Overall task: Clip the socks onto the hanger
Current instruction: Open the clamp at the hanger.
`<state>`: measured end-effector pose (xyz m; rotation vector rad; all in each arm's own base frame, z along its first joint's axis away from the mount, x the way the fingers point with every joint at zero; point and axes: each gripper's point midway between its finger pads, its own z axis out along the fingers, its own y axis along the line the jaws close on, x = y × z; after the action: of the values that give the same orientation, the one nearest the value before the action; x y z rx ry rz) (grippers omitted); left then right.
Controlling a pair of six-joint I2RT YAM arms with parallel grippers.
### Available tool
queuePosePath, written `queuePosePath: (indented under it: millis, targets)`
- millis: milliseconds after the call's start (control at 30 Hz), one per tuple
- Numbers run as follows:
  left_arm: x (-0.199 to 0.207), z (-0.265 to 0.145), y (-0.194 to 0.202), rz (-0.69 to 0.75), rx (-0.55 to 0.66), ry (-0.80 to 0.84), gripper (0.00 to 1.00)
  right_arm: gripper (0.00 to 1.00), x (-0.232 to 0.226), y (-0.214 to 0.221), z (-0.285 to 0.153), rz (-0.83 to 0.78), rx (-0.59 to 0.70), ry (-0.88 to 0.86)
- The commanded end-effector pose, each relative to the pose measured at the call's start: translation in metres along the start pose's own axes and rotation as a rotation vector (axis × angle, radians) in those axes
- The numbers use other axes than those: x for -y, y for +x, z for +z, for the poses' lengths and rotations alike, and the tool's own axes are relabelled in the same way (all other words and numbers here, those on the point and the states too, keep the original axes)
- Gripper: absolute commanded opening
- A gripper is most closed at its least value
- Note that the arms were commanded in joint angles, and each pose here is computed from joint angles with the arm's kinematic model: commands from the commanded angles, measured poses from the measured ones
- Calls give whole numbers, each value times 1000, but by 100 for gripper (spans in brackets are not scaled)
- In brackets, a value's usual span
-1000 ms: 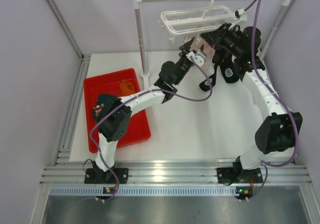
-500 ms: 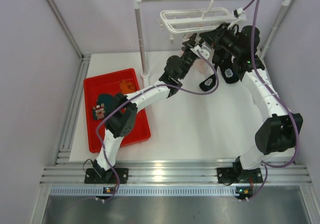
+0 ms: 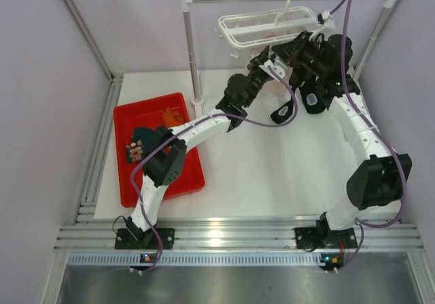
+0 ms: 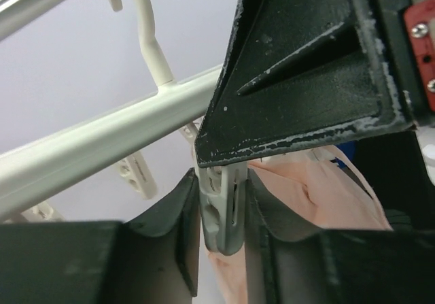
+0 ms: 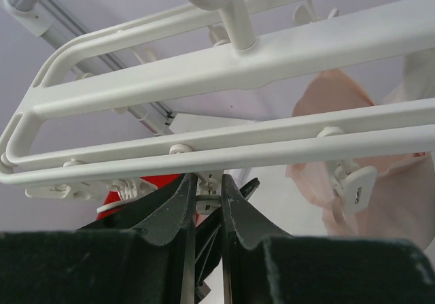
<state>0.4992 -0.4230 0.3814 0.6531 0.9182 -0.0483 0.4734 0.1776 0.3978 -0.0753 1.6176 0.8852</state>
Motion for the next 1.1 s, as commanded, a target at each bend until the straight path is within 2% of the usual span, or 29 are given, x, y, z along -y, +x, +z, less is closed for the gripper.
queuePosePath:
  millis: [0, 100, 133, 167, 200, 267, 300, 433, 500, 733, 867, 1067]
  targets:
    - [-10, -2, -6, -12, -18, 15, 17, 0, -51, -49, -17, -62, 120, -100]
    - [-6, -2, -10, -26, -9, 48, 0, 0, -53, -50, -17, -76, 127, -113]
    - [-7, -3, -11, -34, -5, 57, 0, 3, -54, -50, -17, -75, 125, -119]
    - [-3, -4, -12, -56, 4, 84, 0, 11, -55, -51, -17, -81, 129, -124]
    - [-3, -4, -12, -65, 9, 94, 0, 27, -53, -52, -17, -79, 130, -127]
    - [-8, -5, -11, -102, 4, 90, 0, 43, -52, -52, -18, -73, 122, -143]
    - [-1, -6, -13, -115, 23, 145, 0, 49, -48, -57, -19, -71, 131, -142]
    - [-8, -9, -19, -185, 78, 213, 0, 56, -43, -68, -27, -55, 145, -206]
    - [-5, -12, -25, -228, 110, 248, 0, 56, -38, -75, -30, -45, 161, -234]
    - [-14, -12, -35, -319, 187, 297, 0, 62, -48, -57, -38, -50, 84, -391]
    - [-15, -14, -39, -397, 215, 365, 0, 63, -56, -49, -42, -85, 71, -474]
    - [-15, -22, -50, -441, 270, 463, 0, 57, -54, -31, -41, -132, 18, -529]
